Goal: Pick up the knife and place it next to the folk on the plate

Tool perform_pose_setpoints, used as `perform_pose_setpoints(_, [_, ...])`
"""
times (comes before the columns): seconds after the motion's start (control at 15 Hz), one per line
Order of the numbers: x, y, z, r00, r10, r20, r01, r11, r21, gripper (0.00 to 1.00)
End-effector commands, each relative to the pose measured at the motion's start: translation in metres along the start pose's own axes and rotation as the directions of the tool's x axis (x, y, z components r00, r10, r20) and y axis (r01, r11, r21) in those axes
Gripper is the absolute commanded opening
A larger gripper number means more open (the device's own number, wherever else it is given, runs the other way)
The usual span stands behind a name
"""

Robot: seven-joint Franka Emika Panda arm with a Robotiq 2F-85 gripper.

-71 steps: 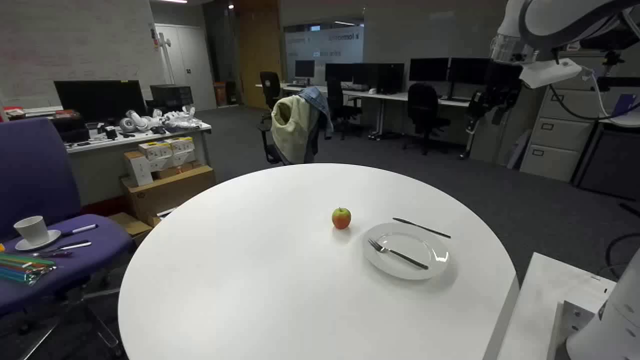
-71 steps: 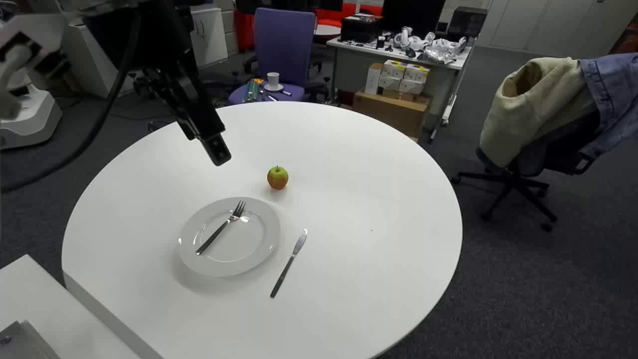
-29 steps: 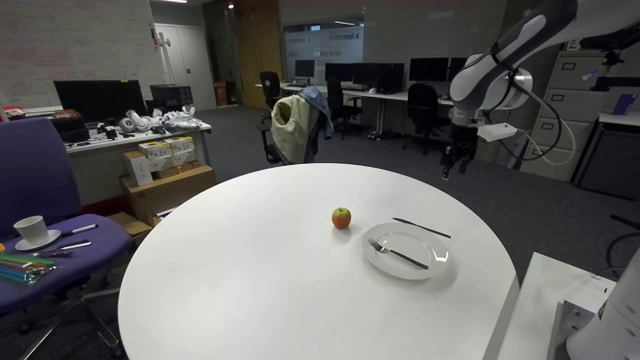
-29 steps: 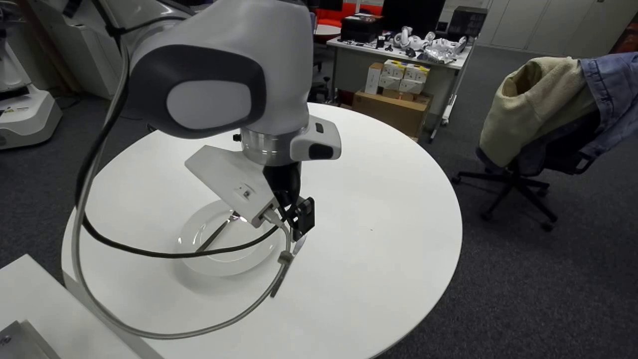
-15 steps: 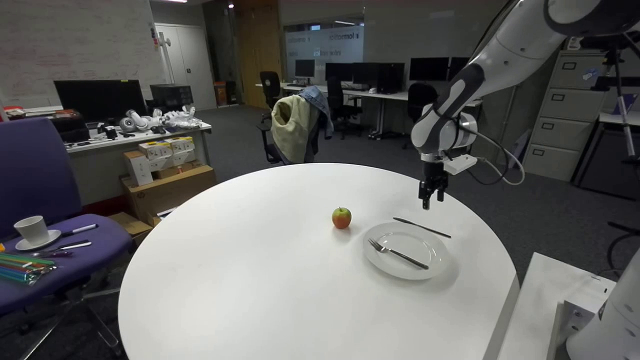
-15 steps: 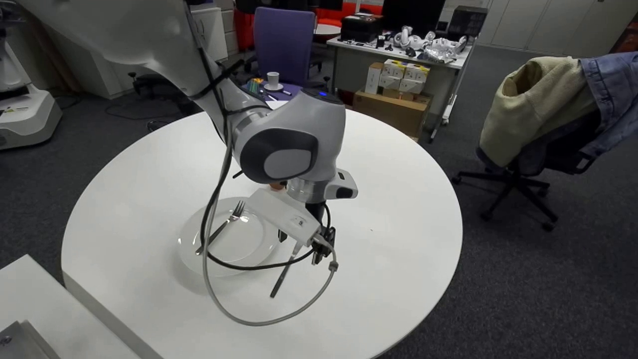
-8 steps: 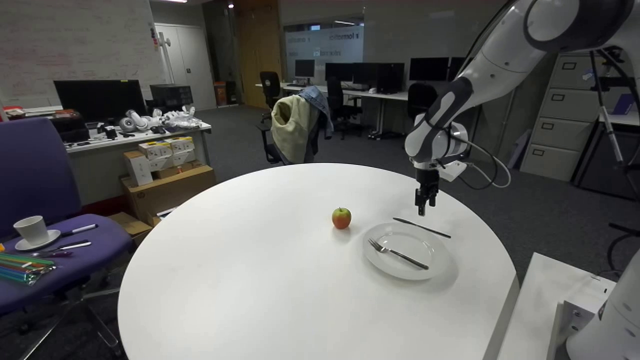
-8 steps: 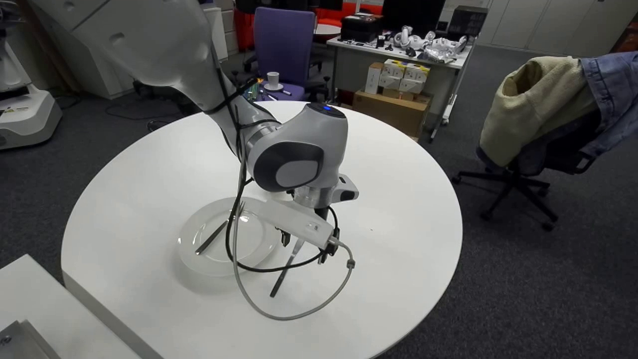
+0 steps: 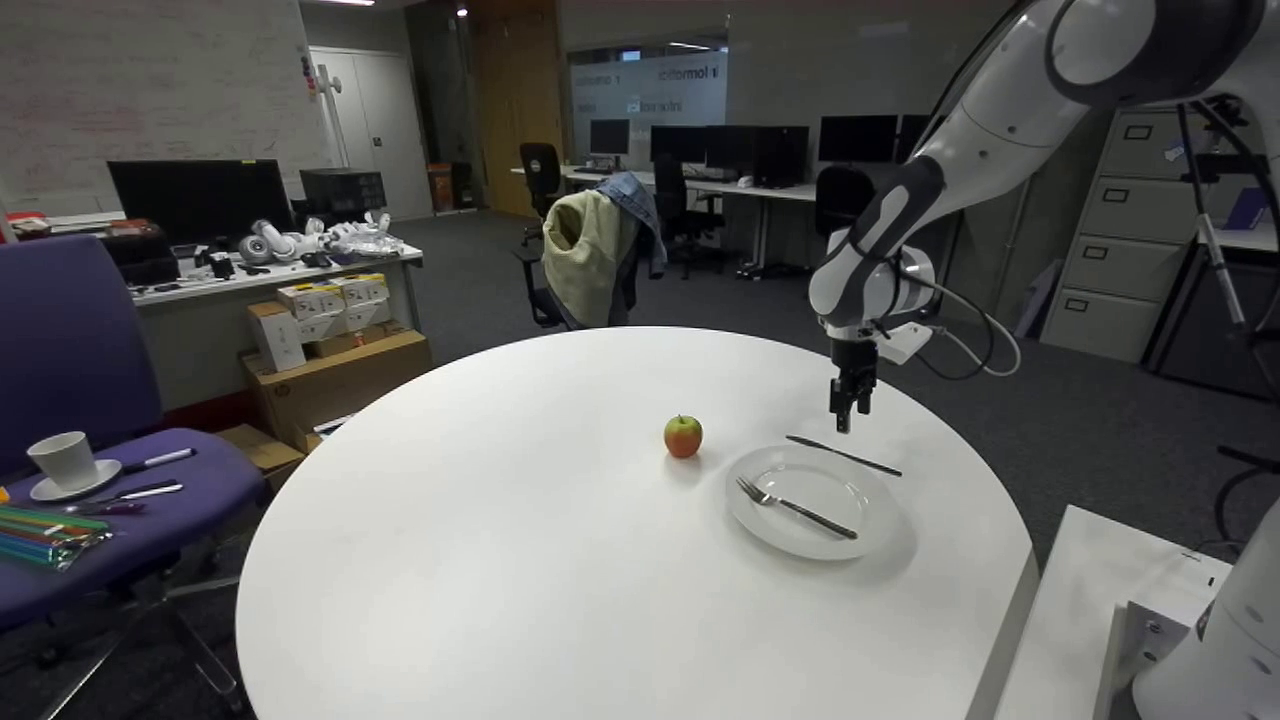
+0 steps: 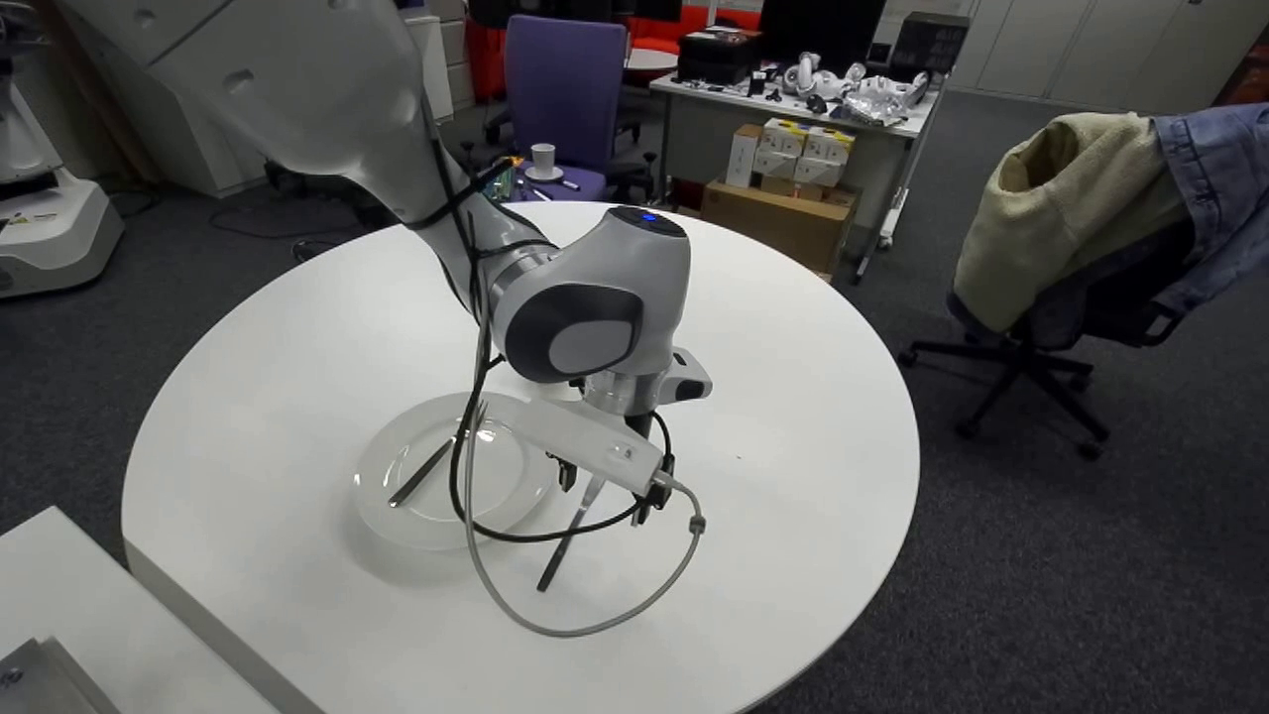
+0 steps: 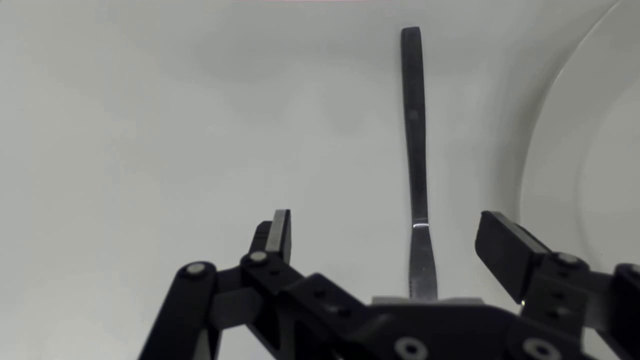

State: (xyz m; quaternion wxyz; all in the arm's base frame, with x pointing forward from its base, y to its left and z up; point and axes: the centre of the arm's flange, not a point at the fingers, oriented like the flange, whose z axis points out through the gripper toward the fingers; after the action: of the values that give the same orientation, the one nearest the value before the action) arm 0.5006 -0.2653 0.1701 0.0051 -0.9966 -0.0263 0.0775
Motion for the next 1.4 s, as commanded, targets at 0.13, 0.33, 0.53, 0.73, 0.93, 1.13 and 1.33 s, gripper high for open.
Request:
perform_pose_setpoints(0.13, [0.005,-0.006,0.005,1.000,-0.031,0.007,0.031,0.999,-0.031,1.00])
perform_pose_setpoints(0.33, [0.005,-0.006,0.009,0.999,-0.035,0.017,0.036,0.998,-0.054,1.00])
perform_pose_setpoints(0.53, [0.008,-0.006,0.014,0.999,-0.041,0.017,0.042,0.997,-0.060,1.00])
perform_pose_setpoints(0.73, [0.012,-0.009,0.026,0.999,-0.048,0.014,0.049,0.997,-0.051,1.00])
perform_pose_setpoints(0.93, [0.017,-0.015,0.040,0.998,-0.055,-0.020,0.054,0.997,-0.049,1.00])
perform_pose_setpoints(1.13, [0.020,-0.021,0.049,0.997,-0.065,-0.046,0.062,0.996,-0.060,1.00])
perform_pose_setpoints(1.33, [0.021,-0.020,0.047,0.996,-0.062,-0.065,0.058,0.996,-0.066,1.00])
